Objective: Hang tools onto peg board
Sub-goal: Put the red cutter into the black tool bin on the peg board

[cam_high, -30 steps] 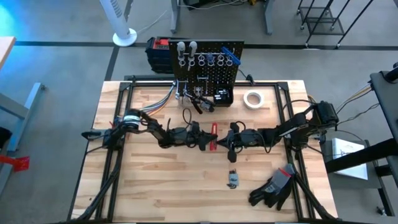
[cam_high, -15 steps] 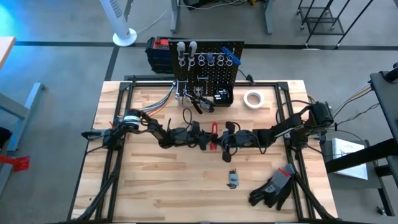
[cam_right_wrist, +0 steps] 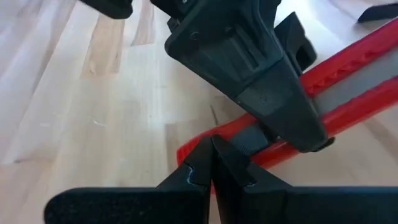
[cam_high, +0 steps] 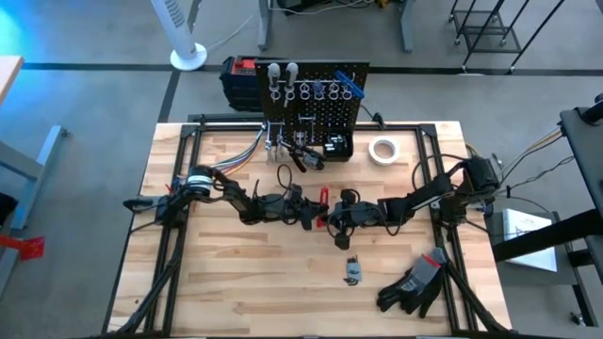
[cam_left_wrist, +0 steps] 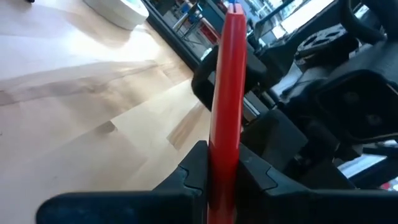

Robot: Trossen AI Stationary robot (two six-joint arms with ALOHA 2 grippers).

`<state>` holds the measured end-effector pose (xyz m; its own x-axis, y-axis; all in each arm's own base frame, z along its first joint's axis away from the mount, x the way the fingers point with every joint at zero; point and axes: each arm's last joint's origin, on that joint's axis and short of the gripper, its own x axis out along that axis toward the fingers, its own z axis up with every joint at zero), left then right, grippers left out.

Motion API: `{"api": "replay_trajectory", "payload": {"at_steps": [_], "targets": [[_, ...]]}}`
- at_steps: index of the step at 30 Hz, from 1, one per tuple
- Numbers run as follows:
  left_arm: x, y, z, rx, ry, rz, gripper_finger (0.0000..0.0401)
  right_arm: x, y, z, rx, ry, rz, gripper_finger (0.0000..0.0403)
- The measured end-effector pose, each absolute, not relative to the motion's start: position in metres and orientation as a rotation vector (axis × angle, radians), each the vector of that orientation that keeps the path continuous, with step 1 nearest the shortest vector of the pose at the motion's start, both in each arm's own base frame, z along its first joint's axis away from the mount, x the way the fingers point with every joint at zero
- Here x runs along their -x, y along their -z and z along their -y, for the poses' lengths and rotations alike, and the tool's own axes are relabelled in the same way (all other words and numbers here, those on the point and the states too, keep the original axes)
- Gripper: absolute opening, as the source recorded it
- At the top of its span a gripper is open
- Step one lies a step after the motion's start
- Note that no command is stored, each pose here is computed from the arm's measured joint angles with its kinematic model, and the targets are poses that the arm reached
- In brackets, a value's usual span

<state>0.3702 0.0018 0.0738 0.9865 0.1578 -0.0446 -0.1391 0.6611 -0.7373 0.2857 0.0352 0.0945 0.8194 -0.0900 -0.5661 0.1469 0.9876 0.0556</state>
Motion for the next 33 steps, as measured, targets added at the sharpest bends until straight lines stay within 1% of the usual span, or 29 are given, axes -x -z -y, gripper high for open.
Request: {"api": "replay_trajectory", "payload": {"at_steps": [3,8,10,12,14,18,23,25,27,29,31,33], "targets": [[-0.369,-0.072,-0.002,0.811,-0.171,0.013,0.0029,-0.287,-0.088,-0.039,-0.124,0.118,-0.601,0.0],[-0.369,-0.072,-0.002,0.817,-0.17,0.014,0.0029,-0.288,-0.088,-0.041,-0.171,0.086,-0.597,0.0],[-0.369,-0.072,-0.002,0.813,-0.171,0.014,0.0029,-0.287,-0.086,-0.041,-0.196,0.066,-0.613,0.0],[-0.37,-0.079,-0.004,0.9,-0.176,0.086,0.0028,-0.28,-0.074,-0.046,-0.232,-0.005,-0.702,0.0],[-0.37,-0.083,-0.004,0.909,-0.181,0.115,0.0028,-0.28,-0.069,-0.047,-0.267,-0.034,-0.737,0.0],[-0.369,-0.079,-0.003,0.883,-0.179,0.09,0.0028,-0.28,-0.067,-0.053,-0.24,-0.021,-0.722,0.0],[-0.368,-0.077,-0.002,0.868,-0.186,0.067,0.0028,-0.275,-0.085,-0.056,-0.15,-0.05,-0.686,0.0],[-0.368,-0.077,-0.002,0.857,-0.183,0.063,0.0028,-0.273,-0.1,-0.056,-0.131,-0.07,-0.654,0.0],[-0.368,-0.077,-0.002,0.83,-0.181,0.057,0.0028,-0.271,-0.117,-0.054,-0.123,-0.047,-0.609,0.0],[-0.368,-0.076,-0.001,0.791,-0.179,0.047,0.0028,-0.263,-0.125,-0.05,-0.111,-0.002,-0.601,0.0005],[-0.369,-0.077,-0.001,0.752,-0.168,0.043,0.0028,-0.254,-0.131,-0.046,-0.109,0.034,-0.591,0.0016],[-0.369,-0.078,0.0,0.717,-0.16,0.041,0.0028,-0.248,-0.141,-0.04,-0.131,0.075,-0.53,0.0031]]}}
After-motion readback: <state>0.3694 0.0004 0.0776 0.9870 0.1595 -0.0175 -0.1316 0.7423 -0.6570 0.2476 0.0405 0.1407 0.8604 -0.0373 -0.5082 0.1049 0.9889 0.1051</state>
